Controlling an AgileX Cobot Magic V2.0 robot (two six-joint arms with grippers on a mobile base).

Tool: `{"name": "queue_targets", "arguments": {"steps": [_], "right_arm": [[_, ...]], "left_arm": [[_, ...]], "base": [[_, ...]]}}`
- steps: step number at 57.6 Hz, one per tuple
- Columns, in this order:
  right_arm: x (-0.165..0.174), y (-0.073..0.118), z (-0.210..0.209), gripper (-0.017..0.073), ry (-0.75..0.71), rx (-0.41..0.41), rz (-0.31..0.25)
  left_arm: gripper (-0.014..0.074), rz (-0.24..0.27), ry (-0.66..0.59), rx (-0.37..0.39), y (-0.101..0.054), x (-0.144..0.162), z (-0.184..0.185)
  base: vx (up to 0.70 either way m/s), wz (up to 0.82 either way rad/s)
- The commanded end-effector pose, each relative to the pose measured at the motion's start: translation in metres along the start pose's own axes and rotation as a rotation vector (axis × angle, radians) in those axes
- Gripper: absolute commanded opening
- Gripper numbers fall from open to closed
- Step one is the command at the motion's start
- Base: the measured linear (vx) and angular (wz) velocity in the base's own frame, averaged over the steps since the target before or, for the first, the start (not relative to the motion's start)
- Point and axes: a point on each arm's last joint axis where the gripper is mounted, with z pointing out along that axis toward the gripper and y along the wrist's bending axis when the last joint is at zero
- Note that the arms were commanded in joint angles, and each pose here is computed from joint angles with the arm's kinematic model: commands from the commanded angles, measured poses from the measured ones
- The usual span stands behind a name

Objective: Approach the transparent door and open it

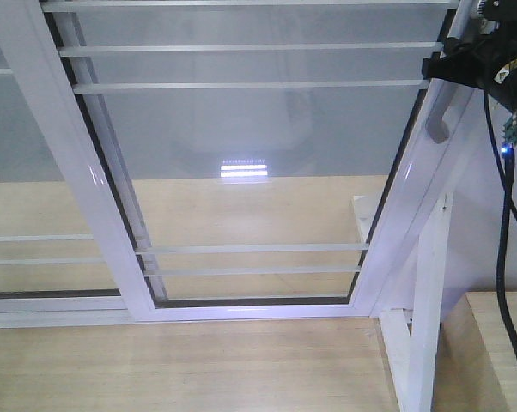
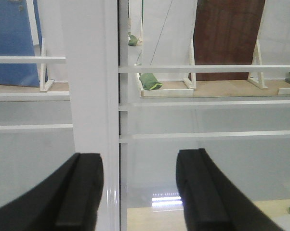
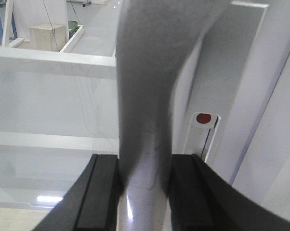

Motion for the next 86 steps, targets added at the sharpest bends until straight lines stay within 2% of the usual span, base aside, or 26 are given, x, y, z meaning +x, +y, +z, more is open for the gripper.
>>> {"name": "queue_targets", "arguments": {"steps": [1,6,15,55,71,81,86], "right_arm": [[-0.041,0.012,-0.01,0.0177,-0.182,-0.04,-0.033],[-0.042,0.025,-0.01,0.0179,-0.191,-0.079,-0.064],[-0.044,0.046,-0.011,0.0181,-0.197,-0.135,-0.088],[-0.047,0.114,-0.021,0.0184,-0.209,-0.298,-0.113],[-0.052,0.13,-0.033,0.0184,-0.155,-0.329,-0.133],[-0.066,0.127,-0.052,0.0181,-0.092,-0.314,-0.147],[-0.076,0.123,-0.066,0.0147,-0.066,-0.3,-0.152]], "left_arm": [[0.0471,-0.014,-0.114,-0.014,0.001,-0.02,-0.001],[0.0471,-0.014,-0.114,-0.014,0.001,-0.02,-0.001],[0.0471,-0.014,-0.114,-0.014,0.001,-0.02,-0.001],[0.0471,-0.014,-0.116,-0.014,0.001,-0.02,-0.001],[0.0471,-0.014,-0.116,-0.014,0.001,-0.02,-0.001],[0.0471,-0.014,-0.112,-0.013,0.001,-0.019,-0.001],[0.0471,-0.014,-0.107,-0.011,0.0,-0.019,-0.001]], "base": [[0.0,0.0],[0.0,0.0],[0.0,0.0],[0.0,0.0],[0.0,0.0],[0.0,0.0],[0.0,0.0]]}}
